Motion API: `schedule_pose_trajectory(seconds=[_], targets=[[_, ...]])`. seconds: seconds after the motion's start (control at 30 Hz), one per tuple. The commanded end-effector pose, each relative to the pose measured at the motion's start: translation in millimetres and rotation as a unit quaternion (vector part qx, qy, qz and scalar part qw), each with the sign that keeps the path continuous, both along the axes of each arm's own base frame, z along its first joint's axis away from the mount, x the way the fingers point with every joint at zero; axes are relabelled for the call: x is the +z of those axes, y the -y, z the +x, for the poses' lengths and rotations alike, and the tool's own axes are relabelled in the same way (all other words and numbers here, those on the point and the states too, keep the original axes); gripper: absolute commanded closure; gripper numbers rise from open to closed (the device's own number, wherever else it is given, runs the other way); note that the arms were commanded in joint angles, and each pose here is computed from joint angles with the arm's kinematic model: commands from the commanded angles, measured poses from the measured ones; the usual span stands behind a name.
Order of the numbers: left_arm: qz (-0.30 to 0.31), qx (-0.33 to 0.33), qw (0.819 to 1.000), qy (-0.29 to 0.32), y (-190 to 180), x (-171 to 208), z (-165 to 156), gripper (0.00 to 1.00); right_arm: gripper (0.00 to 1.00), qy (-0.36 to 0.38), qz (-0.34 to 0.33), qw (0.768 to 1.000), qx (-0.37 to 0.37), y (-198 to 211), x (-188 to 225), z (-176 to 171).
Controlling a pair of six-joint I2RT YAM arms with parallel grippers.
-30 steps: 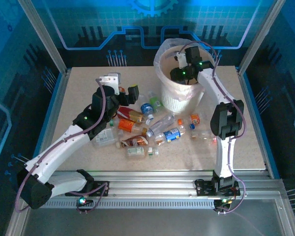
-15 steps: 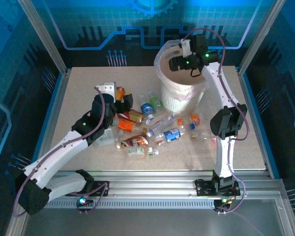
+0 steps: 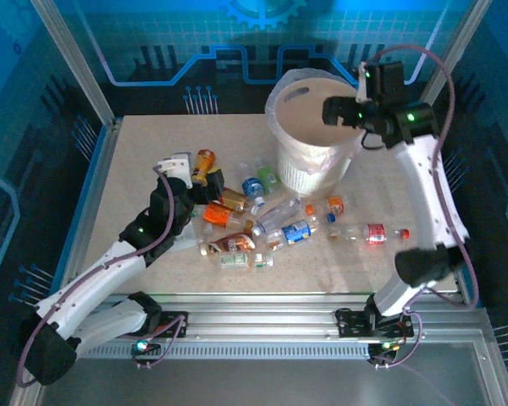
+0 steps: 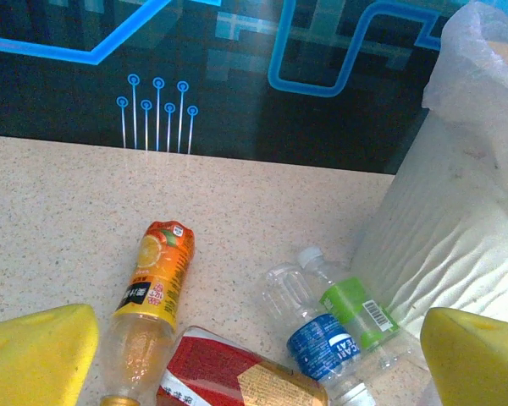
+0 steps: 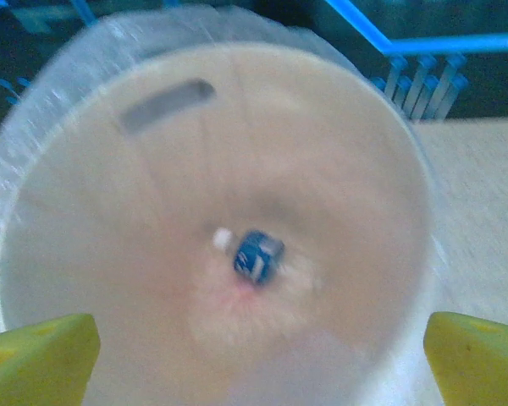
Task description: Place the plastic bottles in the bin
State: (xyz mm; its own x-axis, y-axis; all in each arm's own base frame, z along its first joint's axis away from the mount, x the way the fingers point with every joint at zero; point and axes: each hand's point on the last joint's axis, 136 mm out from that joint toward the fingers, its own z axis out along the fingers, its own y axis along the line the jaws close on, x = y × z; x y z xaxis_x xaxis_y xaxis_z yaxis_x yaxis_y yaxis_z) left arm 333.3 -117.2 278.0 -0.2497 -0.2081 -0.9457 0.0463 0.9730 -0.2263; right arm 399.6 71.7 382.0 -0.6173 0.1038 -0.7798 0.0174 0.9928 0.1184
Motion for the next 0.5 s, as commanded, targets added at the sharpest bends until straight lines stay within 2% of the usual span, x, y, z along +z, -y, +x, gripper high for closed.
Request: schedule_pose_trajectory(seconds=[0.0,0.23,0.33,0.47], targets=[[-0.006,0.017,0.999,0.039,-8,14,2,0.01,0.00,-0.002,0.021,0.993,-0.120,44,-13,-50],[0.000,0.015,0.999,0.033,-5,6,7,0.01,0.00,-0.084,0.070,0.965,-0.237,86,-95,-161],[-0.001,0.011,0.999,0.033,-2,5,10,0.01,0.00,-0.133,0.075,0.950,-0.271,93,-134,-195],[0.010,0.006,1.000,0.029,1,4,14,0.01,0.00,-0.194,0.096,0.933,-0.288,90,-182,-216]])
